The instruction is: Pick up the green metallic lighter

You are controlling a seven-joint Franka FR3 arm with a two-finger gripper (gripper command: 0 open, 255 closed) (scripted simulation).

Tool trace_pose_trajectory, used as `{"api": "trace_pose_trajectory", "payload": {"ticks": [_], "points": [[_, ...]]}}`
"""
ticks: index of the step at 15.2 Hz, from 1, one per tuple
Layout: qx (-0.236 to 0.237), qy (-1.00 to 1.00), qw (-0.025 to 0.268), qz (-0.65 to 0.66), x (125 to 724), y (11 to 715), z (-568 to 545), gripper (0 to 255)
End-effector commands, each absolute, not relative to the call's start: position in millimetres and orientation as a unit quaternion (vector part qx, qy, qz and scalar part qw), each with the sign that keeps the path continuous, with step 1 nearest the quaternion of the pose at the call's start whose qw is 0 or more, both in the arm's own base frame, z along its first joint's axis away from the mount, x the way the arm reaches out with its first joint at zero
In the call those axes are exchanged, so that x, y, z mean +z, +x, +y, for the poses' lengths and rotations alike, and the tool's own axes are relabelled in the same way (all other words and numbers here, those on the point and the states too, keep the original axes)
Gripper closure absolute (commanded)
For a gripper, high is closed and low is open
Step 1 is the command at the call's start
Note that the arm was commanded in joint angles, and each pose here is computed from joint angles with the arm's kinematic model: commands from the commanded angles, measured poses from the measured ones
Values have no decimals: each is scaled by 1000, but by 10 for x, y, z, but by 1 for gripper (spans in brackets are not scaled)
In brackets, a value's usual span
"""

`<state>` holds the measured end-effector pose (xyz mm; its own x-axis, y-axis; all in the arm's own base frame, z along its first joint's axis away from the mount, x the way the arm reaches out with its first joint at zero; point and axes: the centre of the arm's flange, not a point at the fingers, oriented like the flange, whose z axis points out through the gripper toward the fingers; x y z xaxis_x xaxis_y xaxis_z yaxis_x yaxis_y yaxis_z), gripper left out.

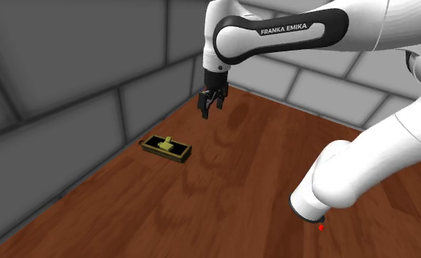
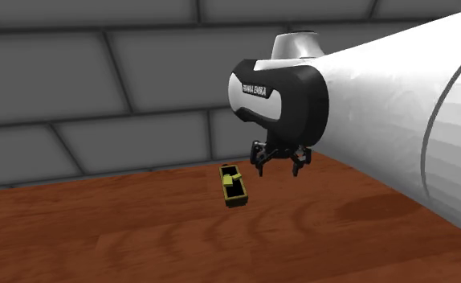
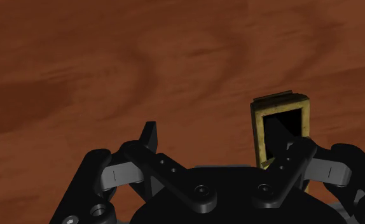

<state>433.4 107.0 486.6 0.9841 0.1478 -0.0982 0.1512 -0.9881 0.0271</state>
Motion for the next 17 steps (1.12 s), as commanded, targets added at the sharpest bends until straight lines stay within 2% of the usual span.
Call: {"api": "trace_pose_trajectory", "payload": {"ticks": [1, 13, 17], "points": [[-53, 995, 16, 84, 4730, 4474, 1262, 0], [-83, 987, 12, 134, 3892, 5255, 2428, 0], [-83, 987, 12, 135, 3720, 5265, 2446, 0]]}}
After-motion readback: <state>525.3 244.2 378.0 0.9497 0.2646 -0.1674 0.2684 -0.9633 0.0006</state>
